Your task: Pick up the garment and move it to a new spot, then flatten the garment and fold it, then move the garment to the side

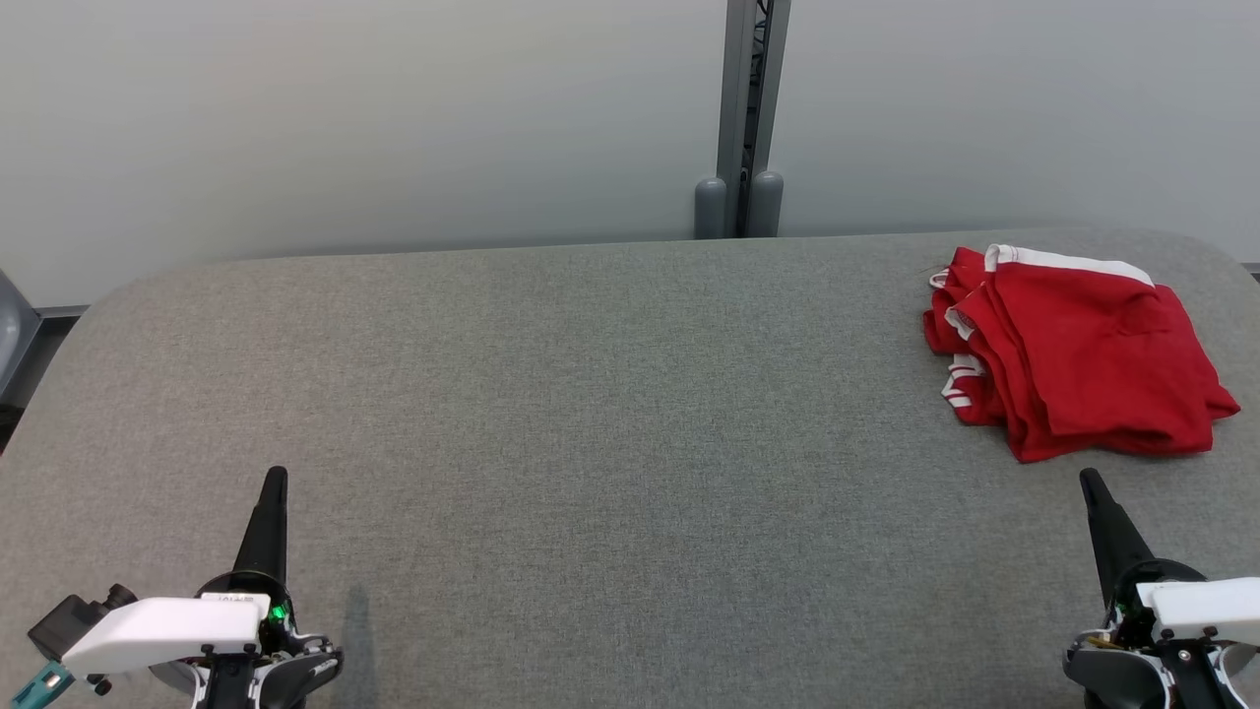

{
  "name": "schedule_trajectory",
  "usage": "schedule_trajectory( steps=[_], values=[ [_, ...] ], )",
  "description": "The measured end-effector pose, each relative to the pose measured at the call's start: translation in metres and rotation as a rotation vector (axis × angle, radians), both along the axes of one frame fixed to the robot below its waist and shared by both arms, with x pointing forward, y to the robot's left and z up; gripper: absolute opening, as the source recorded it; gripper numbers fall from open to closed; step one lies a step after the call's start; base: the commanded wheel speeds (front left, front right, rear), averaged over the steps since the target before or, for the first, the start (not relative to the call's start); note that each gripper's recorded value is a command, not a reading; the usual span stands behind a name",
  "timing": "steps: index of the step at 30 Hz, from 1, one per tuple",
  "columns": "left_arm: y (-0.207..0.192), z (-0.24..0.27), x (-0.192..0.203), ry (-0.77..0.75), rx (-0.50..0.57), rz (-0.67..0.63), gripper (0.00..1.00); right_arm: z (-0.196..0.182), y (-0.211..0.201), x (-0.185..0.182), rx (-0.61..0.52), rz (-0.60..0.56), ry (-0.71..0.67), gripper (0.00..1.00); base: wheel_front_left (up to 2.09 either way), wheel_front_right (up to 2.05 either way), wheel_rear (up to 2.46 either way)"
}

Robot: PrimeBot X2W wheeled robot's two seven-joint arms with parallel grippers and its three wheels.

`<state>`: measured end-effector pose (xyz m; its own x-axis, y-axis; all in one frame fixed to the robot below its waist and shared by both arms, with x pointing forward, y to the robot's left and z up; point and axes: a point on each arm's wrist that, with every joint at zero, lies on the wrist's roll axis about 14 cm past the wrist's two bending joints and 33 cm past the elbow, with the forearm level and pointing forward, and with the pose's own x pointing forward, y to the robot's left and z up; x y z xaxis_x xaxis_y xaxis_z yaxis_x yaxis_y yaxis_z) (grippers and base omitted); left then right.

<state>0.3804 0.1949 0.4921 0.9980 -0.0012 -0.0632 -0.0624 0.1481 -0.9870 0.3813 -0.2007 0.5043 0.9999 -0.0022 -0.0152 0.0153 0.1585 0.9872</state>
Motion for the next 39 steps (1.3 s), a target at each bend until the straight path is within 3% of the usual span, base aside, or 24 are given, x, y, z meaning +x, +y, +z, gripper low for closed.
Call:
schedule_trajectory(
  steps=[25,39],
  values=[
    [0.005,0.010,0.006,-0.046,-0.152,0.007,0.00,0.000,0.001,0.006,0.161,0.001,-0.005,0.00,0.00,0.00,0.00],
    [0.005,0.011,0.007,-0.051,-0.153,0.007,0.00,0.000,0.001,0.007,0.164,-0.001,-0.007,0.00,0.00,0.00,0.00]
  ],
)
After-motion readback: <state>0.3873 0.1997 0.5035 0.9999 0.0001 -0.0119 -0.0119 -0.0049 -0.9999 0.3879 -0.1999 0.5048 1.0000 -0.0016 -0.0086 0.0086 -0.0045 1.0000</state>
